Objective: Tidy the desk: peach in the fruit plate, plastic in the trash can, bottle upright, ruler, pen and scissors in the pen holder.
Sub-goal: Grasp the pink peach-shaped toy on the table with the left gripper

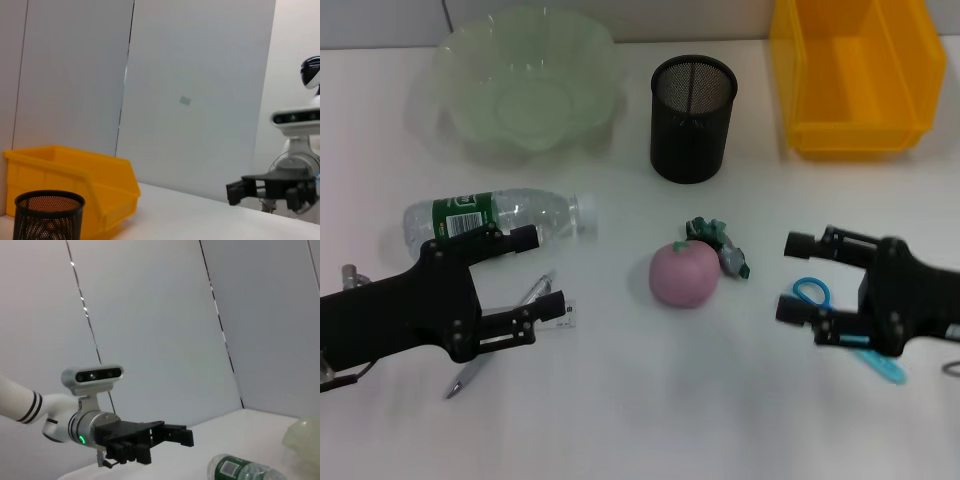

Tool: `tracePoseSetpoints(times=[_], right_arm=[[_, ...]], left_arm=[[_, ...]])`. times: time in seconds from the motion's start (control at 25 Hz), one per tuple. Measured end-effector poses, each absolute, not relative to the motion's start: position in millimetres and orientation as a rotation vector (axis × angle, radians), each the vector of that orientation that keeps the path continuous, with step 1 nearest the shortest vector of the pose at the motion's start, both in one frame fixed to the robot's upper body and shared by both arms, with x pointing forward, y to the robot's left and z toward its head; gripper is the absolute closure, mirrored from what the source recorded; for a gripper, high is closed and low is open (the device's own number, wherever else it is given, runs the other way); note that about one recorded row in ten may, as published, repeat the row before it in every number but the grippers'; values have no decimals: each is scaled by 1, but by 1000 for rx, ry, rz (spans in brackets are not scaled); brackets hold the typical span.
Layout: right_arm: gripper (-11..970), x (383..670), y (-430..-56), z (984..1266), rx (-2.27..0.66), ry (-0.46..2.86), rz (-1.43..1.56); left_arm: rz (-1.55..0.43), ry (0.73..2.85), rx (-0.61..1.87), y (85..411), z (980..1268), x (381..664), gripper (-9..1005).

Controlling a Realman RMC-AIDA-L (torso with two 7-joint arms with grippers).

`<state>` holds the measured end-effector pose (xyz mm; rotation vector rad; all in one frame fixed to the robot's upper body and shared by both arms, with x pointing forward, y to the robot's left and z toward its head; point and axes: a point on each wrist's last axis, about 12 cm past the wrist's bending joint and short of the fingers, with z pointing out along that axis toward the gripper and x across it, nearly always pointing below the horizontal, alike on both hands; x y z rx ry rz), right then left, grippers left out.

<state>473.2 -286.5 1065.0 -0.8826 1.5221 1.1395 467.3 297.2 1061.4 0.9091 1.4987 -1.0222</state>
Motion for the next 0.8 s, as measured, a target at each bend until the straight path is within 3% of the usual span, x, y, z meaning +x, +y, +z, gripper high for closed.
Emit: tracePoseSetpoints(times=[0.4,0.8], right_arm=[[182,537,-287,1131,-973,1771,1121],[182,582,-238,1186,-1206,2094,887]], left_arm=[[-1013,1512,909,297,1060,468,241],[-994,1508,897,298,1054,462,251]])
